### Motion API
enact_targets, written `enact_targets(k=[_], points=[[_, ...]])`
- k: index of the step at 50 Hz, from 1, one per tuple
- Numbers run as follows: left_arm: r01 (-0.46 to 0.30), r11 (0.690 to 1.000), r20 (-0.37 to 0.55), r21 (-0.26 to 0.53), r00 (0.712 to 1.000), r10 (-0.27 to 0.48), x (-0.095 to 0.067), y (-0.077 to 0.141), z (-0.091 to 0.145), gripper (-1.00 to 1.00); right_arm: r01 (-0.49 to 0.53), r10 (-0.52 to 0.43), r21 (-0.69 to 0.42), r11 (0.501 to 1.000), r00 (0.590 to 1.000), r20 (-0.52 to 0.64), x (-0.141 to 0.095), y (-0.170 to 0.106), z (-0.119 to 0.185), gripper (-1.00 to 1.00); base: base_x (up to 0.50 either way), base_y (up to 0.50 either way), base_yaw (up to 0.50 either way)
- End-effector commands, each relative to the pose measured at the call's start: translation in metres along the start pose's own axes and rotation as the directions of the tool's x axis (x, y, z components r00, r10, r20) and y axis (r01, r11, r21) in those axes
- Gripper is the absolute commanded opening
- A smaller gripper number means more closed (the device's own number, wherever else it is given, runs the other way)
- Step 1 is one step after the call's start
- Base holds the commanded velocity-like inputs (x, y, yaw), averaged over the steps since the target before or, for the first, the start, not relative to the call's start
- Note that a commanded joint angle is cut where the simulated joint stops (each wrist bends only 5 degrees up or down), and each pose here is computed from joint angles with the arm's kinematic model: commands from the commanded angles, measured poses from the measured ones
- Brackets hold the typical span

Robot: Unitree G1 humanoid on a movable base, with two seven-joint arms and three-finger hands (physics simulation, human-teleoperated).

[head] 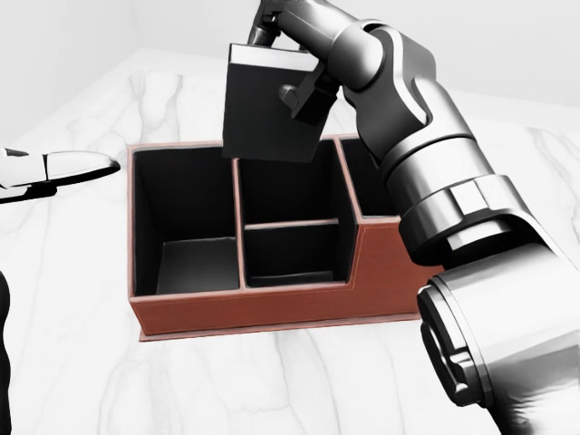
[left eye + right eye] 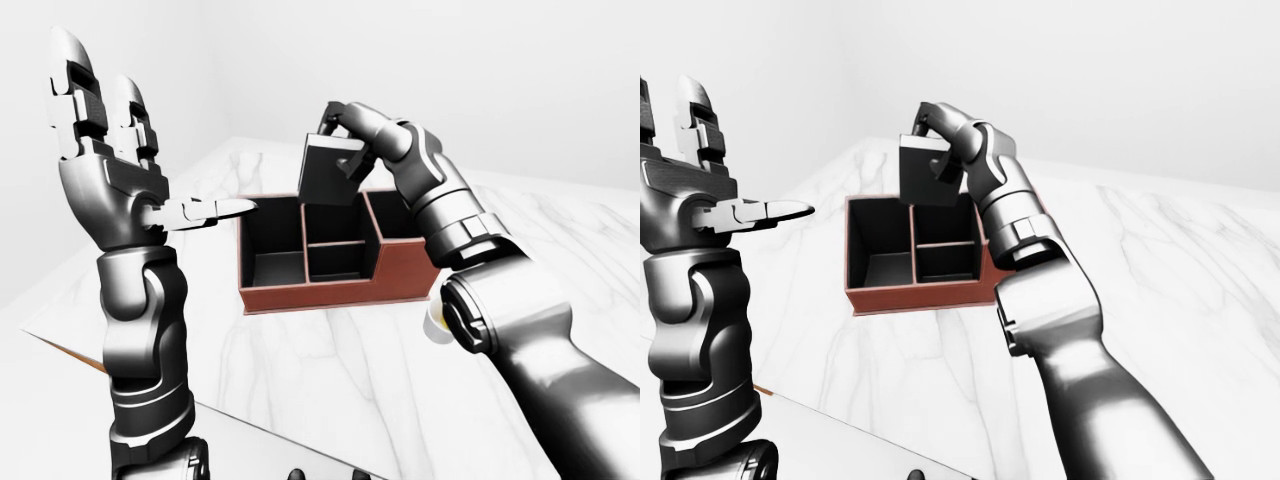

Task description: Pick up the book and place it in the front compartment of the caddy.

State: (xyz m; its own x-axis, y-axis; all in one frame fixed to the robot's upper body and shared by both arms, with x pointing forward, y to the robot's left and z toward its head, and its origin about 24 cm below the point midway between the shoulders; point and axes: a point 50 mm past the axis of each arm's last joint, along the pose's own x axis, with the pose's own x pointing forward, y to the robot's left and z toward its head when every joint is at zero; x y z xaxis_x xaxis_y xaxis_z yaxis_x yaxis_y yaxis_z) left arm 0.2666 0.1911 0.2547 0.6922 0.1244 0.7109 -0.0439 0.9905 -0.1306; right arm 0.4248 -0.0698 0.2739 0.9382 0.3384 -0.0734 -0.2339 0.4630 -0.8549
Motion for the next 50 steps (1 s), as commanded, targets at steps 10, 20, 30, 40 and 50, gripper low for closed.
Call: enact_targets(k=[10,20,30,40,50], points=[[-0.003,1.0,0.006,-0.002,1.0,0.003,0.0,0.001,0.002,1.0,0.0,0.0,0.002,1.0,0.999,-0.055,0.002,0.001,-0.006,-1.0,0.0,0.0,0.0],[-0.004,1.0,-0.001,-0.002,1.0,0.004,0.0,0.001,0.0,1.0,-0.016,0.015,-0.015,1.0,0.998,-0.064,0.003,0.003,-0.006,-1.0,0.0,0.0,0.0],[-0.004,1.0,-0.007,0.0,1.0,0.004,0.0,0.002,-0.002,1.0,-0.006,0.004,-0.036,0.999,0.997,-0.071,0.003,0.001,-0.005,-1.0,0.0,0.0,0.0],[-0.002,1.0,-0.006,0.001,1.0,0.002,0.0,0.001,-0.001,1.0,0.017,-0.021,-0.055,0.998,0.997,-0.074,0.003,-0.002,-0.004,-1.0,0.0,0.0,0.0],[-0.002,1.0,-0.003,0.001,1.0,0.002,0.0,0.001,0.0,1.0,0.031,-0.036,-0.066,0.997,0.997,-0.071,0.003,-0.001,-0.002,-1.0,0.0,0.0,0.0]])
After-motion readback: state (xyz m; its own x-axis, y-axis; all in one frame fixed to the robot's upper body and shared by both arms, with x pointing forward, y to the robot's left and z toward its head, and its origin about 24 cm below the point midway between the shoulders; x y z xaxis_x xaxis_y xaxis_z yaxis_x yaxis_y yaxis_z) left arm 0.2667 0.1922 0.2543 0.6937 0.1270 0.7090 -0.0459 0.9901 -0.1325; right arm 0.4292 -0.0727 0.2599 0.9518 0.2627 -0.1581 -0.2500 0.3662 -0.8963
